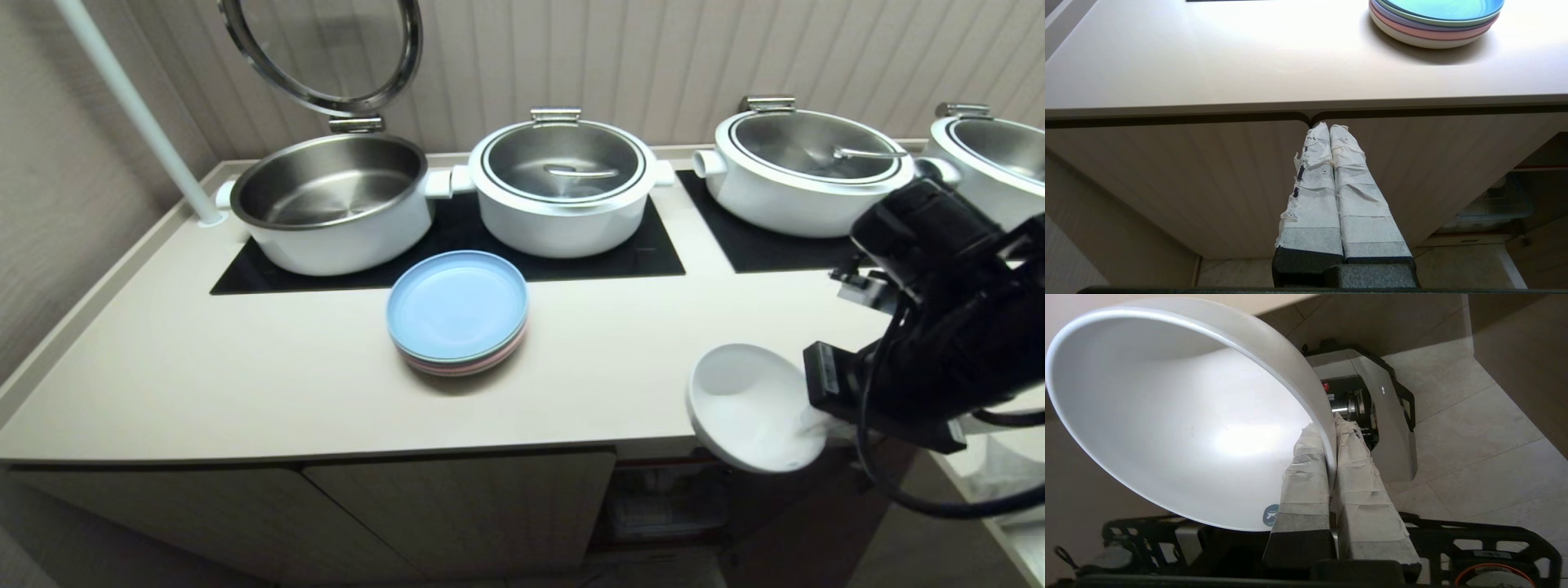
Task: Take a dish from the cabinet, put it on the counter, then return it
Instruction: Place it on the table
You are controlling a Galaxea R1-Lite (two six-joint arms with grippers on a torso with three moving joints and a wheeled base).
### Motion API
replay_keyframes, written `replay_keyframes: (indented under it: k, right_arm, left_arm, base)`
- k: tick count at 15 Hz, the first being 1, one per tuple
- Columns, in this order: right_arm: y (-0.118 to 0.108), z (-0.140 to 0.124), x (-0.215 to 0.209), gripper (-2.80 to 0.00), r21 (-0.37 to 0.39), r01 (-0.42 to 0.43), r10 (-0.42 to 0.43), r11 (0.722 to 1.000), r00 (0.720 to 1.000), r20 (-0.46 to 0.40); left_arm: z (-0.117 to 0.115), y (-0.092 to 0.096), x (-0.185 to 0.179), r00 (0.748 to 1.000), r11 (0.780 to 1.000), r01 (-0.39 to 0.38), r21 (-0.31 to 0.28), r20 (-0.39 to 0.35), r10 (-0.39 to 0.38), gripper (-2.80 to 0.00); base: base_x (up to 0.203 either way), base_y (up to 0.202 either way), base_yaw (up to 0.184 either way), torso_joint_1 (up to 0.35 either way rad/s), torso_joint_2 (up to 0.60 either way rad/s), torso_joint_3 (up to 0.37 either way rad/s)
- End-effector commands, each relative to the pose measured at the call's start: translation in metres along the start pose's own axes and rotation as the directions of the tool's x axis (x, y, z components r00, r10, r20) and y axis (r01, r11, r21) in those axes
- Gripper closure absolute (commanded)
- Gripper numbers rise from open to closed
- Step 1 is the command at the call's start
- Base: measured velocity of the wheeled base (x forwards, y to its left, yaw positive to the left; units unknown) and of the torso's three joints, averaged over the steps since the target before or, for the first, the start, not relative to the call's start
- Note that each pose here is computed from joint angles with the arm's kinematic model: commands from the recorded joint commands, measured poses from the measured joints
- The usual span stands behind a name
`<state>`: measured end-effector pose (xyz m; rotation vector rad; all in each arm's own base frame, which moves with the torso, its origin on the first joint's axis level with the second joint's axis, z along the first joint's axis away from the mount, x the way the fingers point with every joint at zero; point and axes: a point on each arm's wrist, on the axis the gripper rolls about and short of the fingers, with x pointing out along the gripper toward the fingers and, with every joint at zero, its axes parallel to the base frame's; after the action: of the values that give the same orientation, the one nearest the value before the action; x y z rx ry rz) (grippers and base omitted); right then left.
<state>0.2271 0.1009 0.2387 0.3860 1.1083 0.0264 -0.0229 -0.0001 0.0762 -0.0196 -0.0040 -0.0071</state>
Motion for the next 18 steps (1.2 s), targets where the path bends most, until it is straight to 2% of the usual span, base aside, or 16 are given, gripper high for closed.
replay_keyframes:
  k: [1, 6, 10, 18]
  right_arm:
    - [0.004, 0.013, 0.013, 0.0, 0.043, 0.017, -0.016, 0.999, 1.0, -0.011]
    - [0.003, 0.045, 0.025, 0.0, 0.171, 0.03, -0.034, 0.985, 0.999, 0.022]
    - [-0.007, 0.067, 0.038, 0.0, 0.234, 0.055, -0.065, 0.971, 0.997, 0.033]
    - [-0.005, 0.096, 0.084, 0.0, 0.261, 0.07, -0.068, 0.963, 0.998, -0.015]
  left_arm:
    - [0.0, 0.0, 0.0, 1.0, 1.0, 0.0, 0.0, 0.001, 0.0, 0.0]
    - [0.0, 0.0, 0.0, 1.0, 1.0, 0.0, 0.0, 0.001, 0.0, 0.0]
    - [0.0, 0.0, 0.0, 1.0, 1.0, 0.001, 0.0, 0.001, -0.001, 0.0]
    - [0.0, 0.0, 0.0, 1.0, 1.0, 0.0, 0.0, 0.001, 0.0, 0.0]
  base:
    - [0.0, 0.0, 0.0, 0.0, 0.0, 0.0]
    - [0.0, 0.0, 0.0, 0.0, 0.0, 0.0]
    - [0.0, 0.0, 0.0, 0.0, 0.0, 0.0]
    - [0.0, 0.0, 0.0, 0.0, 0.0, 0.0]
